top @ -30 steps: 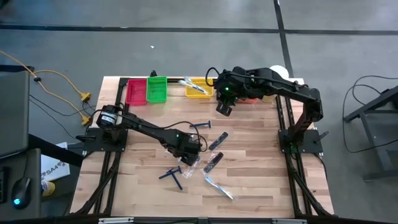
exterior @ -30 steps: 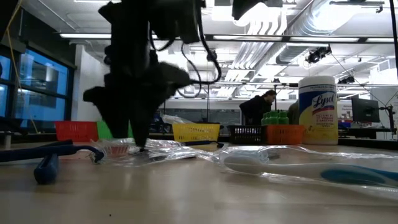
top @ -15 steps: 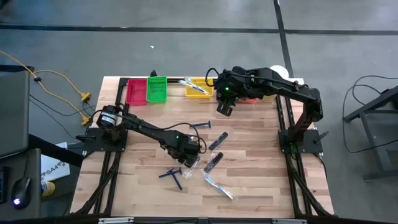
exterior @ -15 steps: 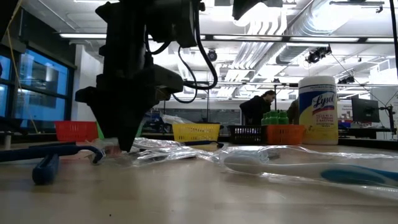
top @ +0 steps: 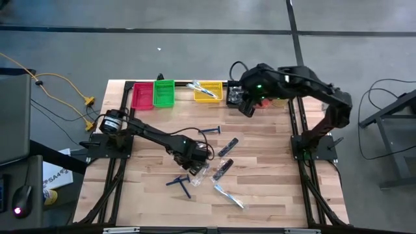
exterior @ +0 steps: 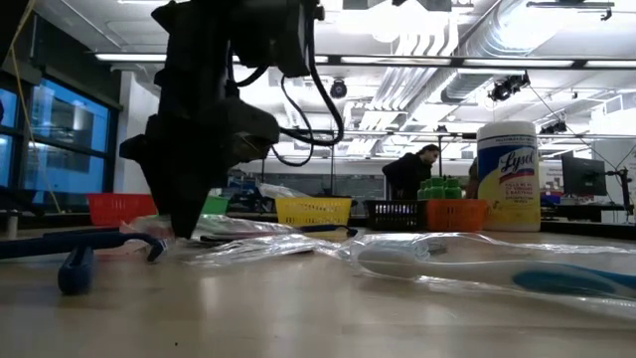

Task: Pick & Place Travel size toiletries
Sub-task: Put the orange toothbrush into the yellow bin

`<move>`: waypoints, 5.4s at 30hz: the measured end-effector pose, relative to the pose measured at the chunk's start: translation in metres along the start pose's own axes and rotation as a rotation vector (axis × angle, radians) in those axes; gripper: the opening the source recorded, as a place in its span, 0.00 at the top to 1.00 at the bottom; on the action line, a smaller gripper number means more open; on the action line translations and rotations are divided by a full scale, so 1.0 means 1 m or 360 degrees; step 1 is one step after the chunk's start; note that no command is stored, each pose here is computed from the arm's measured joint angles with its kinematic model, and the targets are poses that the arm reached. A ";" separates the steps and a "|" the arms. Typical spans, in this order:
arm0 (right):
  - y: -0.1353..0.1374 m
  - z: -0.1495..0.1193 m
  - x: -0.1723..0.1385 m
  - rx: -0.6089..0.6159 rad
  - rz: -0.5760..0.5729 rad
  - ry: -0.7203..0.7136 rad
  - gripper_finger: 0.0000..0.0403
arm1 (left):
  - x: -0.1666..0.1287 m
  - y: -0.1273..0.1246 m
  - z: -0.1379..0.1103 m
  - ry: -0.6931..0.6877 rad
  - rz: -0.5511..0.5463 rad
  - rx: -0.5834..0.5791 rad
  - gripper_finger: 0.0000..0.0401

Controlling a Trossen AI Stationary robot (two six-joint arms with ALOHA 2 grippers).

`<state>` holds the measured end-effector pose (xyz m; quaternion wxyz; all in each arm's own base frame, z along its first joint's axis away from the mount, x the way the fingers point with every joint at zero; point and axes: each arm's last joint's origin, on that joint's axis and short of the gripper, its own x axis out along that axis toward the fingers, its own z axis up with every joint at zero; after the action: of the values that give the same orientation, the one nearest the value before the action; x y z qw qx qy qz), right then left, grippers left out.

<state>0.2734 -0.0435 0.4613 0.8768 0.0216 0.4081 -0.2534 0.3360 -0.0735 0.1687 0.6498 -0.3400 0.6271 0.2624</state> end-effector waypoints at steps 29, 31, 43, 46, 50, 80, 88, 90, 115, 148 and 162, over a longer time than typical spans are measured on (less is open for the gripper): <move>0.058 -0.046 0.092 0.0136 0.0591 -0.0220 0.71 | -0.157 0.046 -0.014 -0.1169 -0.0194 0.0572 0.87; 0.061 -0.047 0.099 0.0123 0.0638 -0.0288 0.71 | -0.160 0.044 -0.013 -0.1216 -0.0212 0.0622 0.87; 0.074 -0.057 0.119 0.0211 0.0991 -0.0395 0.67 | -0.161 0.046 -0.014 -0.1241 -0.0156 0.0691 0.87; 0.076 -0.056 0.124 0.0253 0.0997 -0.0443 0.60 | -0.161 0.046 -0.014 -0.1242 -0.0157 0.0694 0.87; 0.071 -0.056 0.130 0.0308 0.0975 -0.0468 0.46 | -0.161 0.046 -0.014 -0.1244 -0.0146 0.0723 0.87; 0.073 -0.042 0.124 0.0260 0.1158 -0.0715 0.69 | -0.172 0.034 -0.009 -0.1448 -0.0306 0.0771 0.87; 0.072 -0.042 0.124 0.0263 0.1143 -0.0718 0.96 | -0.172 0.034 -0.009 -0.1440 -0.0313 0.0777 0.85; 0.071 -0.041 0.125 0.0268 0.1135 -0.0720 0.96 | -0.172 0.034 -0.009 -0.1434 -0.0314 0.0800 0.84; -0.029 -0.024 0.165 0.0728 0.0412 -0.0913 0.98 | -0.200 0.091 -0.036 -0.1364 0.0136 0.0570 0.51; -0.078 -0.064 0.312 0.1515 0.0297 -0.0602 0.95 | -0.198 0.100 -0.040 -0.1309 0.0197 0.0469 0.51; -0.076 -0.064 0.312 0.1552 0.0411 -0.0550 0.78 | -0.198 0.100 -0.040 -0.1310 0.0193 0.0460 0.51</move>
<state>0.3611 -0.2270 0.2043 0.8435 0.4347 0.0864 -0.3035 0.2186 -0.0242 0.3551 0.8697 -0.0753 0.3652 0.3233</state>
